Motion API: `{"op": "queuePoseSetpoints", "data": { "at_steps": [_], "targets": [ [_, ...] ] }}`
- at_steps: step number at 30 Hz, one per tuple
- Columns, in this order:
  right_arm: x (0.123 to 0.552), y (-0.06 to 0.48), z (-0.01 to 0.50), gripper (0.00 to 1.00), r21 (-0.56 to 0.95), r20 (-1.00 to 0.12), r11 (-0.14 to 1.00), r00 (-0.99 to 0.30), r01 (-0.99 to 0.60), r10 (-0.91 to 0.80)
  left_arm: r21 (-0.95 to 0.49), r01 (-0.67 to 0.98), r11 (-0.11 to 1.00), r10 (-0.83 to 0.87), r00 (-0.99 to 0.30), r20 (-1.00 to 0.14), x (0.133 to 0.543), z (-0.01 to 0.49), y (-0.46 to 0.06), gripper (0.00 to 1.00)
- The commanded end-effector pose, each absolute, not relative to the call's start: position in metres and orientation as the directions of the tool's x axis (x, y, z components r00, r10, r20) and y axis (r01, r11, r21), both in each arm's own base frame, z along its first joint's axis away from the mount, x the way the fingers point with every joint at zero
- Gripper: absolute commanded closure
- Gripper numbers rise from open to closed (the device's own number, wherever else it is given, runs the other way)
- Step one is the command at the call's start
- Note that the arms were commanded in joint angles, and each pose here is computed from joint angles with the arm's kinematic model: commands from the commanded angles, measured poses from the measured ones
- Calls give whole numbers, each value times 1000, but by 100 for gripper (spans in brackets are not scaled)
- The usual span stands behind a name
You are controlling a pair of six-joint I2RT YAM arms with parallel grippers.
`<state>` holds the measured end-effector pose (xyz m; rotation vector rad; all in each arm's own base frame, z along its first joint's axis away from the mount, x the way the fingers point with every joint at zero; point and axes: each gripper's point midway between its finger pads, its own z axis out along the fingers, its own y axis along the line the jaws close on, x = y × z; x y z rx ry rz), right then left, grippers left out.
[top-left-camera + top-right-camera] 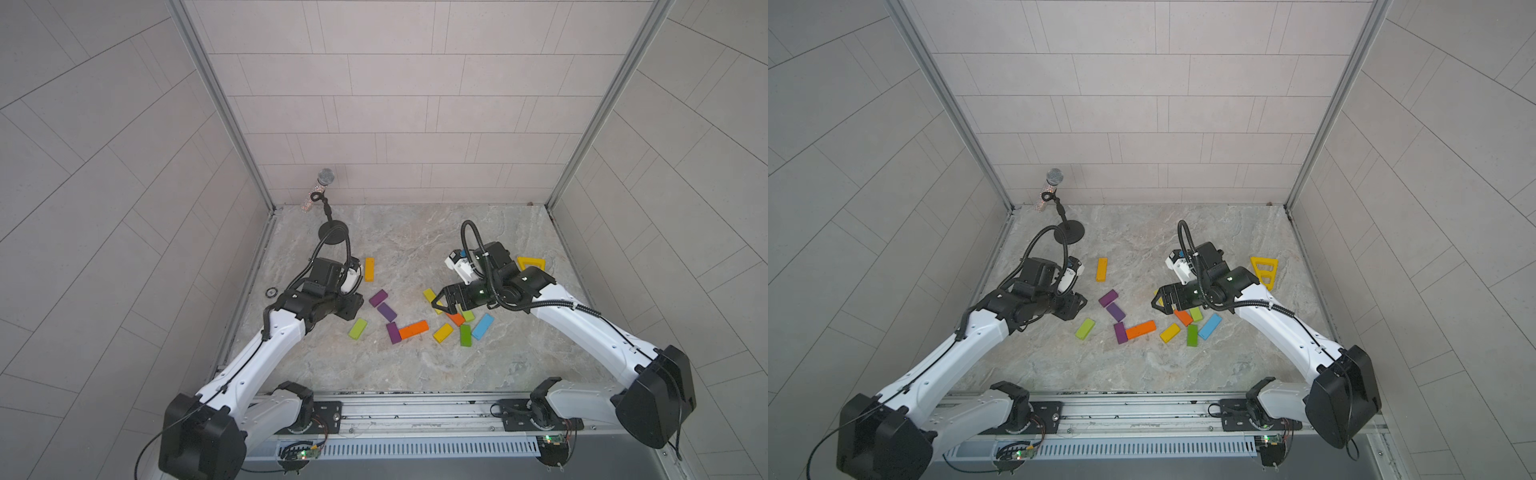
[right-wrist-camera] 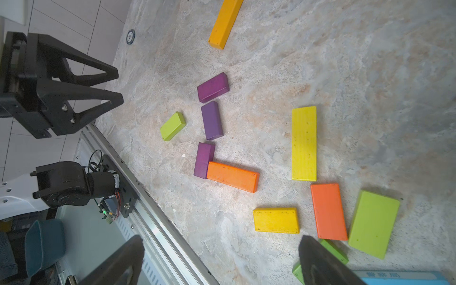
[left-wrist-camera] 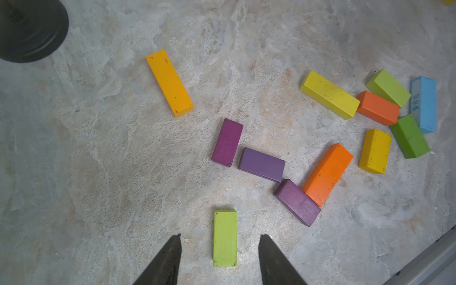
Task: Assemble the letter t with building blocks
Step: Pick up the building block from the center of the board.
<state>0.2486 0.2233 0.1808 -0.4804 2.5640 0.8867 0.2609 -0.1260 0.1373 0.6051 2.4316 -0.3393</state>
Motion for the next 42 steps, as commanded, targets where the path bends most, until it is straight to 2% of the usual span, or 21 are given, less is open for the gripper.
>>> {"op": "queuePoseSetpoints", "data": {
  "at_steps": [1,11,19,24,31,42],
  "targets": [
    [243,224,186,0,509,-475,727,-855,-460,-208,-93,573,814,391,-660,-641,258,129,-136,45],
    [242,220,185,0,502,-475,740,-858,-448,-197,-61,646,761,500,-644,-579,249,104,-149,45],
    [242,219,183,0,500,-464,745,-863,-441,-200,36,730,682,666,-600,-443,234,77,-136,45],
    [243,221,182,0,504,-460,745,-866,-437,-197,45,749,661,693,-586,-419,231,71,-137,45],
    [243,221,182,0,503,-457,745,-867,-437,-199,24,799,601,761,-563,-321,222,54,-141,43],
    [243,221,179,0,502,-452,743,-867,-442,-210,43,791,611,778,-589,-219,228,35,-137,43]
  ]
}}
